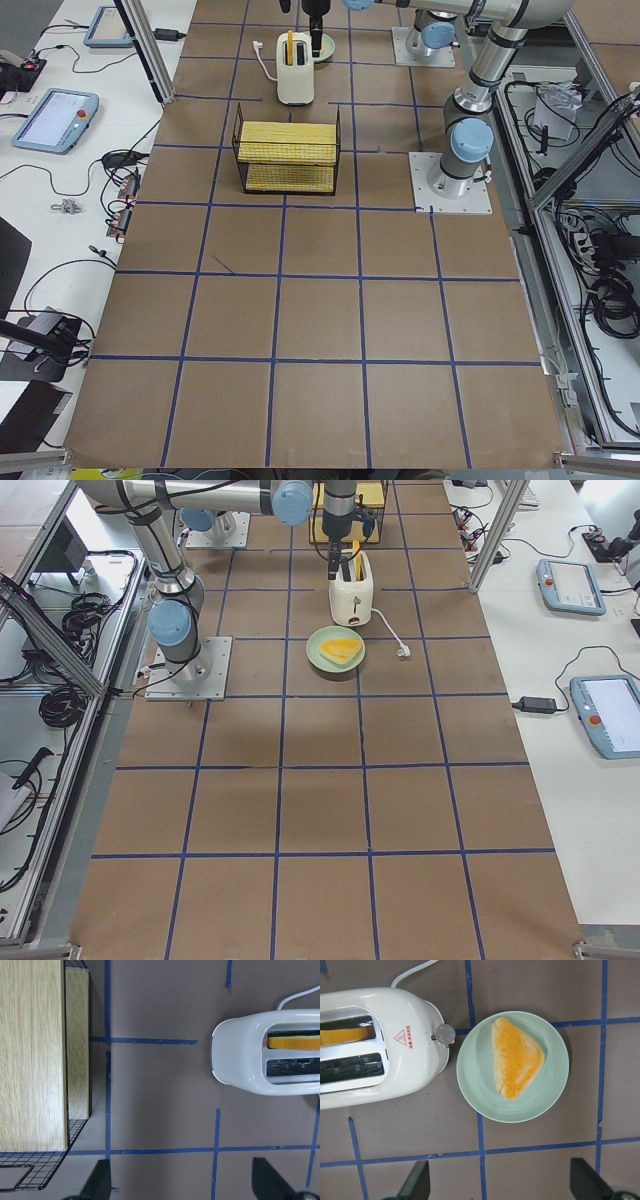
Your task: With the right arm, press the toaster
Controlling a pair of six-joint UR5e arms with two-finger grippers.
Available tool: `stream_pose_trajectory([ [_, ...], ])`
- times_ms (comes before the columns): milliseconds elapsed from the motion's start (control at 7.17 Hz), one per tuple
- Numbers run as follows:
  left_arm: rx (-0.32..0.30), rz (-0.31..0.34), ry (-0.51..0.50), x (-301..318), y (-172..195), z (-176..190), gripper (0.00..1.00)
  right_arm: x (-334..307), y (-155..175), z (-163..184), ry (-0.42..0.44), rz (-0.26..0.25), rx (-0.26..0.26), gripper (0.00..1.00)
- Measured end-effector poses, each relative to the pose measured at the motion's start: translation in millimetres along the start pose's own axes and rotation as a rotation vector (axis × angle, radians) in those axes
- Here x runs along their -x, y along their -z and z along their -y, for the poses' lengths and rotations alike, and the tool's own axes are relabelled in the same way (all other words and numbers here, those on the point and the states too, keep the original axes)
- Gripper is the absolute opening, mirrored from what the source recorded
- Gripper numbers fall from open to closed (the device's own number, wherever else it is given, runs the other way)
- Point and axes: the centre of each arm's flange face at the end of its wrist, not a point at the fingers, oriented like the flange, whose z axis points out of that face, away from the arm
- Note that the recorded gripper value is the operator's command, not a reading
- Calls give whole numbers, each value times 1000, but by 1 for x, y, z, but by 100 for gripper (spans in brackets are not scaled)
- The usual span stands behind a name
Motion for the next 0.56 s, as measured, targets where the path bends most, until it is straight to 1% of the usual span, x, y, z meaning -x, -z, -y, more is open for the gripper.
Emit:
stream_pose_trajectory([
  [419, 0, 0, 0, 0, 0, 0, 100, 0, 1, -1, 5, 1, -4, 100],
  [558, 0, -1, 0, 0, 0, 0, 100, 0, 1, 1, 21, 2, -12, 100],
])
